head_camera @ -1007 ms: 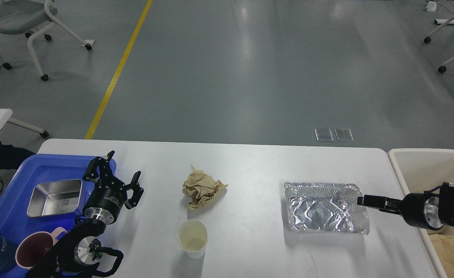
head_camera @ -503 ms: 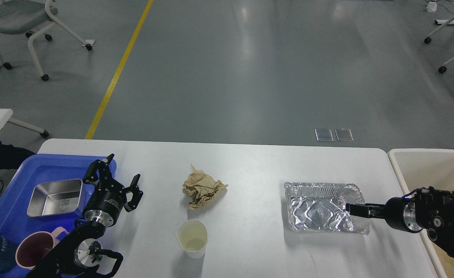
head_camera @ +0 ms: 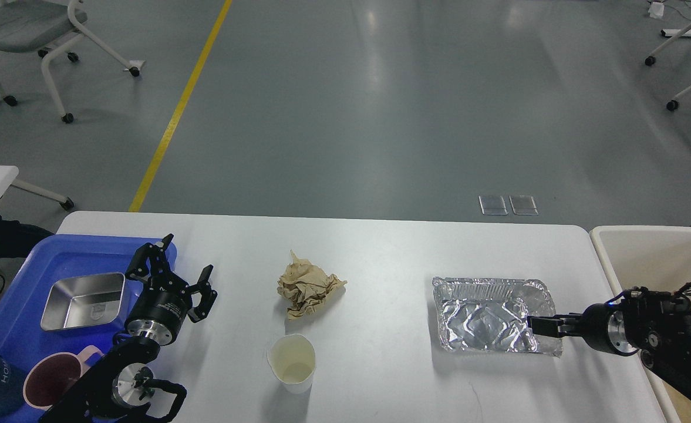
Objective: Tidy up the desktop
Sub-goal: 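Reach the right gripper to the foil tray's edge nearest it, then grasp the foil tray edge with the right gripper, then lift the foil tray with the right gripper toward the blue tray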
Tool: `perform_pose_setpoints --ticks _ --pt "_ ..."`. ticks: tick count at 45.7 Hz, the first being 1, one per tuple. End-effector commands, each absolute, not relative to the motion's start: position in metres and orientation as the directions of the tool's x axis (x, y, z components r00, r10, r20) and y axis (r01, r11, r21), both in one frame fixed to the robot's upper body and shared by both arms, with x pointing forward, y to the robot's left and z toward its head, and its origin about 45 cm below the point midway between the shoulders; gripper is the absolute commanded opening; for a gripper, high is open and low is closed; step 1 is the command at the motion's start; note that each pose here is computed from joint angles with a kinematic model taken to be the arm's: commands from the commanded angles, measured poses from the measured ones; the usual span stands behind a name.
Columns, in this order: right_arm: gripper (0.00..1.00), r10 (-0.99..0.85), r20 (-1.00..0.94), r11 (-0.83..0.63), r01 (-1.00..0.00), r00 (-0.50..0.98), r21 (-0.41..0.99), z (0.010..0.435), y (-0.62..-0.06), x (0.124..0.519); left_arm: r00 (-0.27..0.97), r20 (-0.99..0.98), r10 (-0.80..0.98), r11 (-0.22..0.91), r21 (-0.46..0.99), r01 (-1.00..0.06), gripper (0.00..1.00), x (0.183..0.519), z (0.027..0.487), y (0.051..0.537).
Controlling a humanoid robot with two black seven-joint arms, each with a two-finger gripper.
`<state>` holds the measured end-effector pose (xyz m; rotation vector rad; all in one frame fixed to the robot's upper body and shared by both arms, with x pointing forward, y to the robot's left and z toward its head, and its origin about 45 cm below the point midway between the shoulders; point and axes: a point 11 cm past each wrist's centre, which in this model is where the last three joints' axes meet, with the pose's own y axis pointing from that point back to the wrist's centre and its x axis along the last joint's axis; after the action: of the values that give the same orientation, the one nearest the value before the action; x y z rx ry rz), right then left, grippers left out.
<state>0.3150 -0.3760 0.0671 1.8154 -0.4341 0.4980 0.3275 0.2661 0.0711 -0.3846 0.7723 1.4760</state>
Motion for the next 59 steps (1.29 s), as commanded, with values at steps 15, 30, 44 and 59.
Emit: perform_pose_setpoints --ticks 15,30,44,59 --pt "0.07 -0.088 0.487 -0.313 -0.489 0.869 0.814 0.067 -0.37 0.314 -0.078 -0.671 0.738 0.097 0.219 -0.971 0.96 0.328 0.071 0.265" --pt "0.0 -0.083 0.456 -0.392 -0.45 0.886 0.803 0.074 -0.358 0.316 -0.079 -0.67 0.738 0.096 0.221 -0.971 0.96 0.327 0.071 0.265" --pt "0.0 -0.107 0.44 -0.427 -0.441 0.891 0.789 0.116 -0.364 0.342 -0.079 -0.674 0.735 0.098 0.22 -0.971 0.96 0.327 0.071 0.263" --pt "0.0 -0.049 0.439 -0.475 -0.408 0.897 0.78 0.197 -0.376 0.338 -0.081 -0.671 0.737 0.096 0.222 -0.97 0.96 0.327 0.07 0.265"
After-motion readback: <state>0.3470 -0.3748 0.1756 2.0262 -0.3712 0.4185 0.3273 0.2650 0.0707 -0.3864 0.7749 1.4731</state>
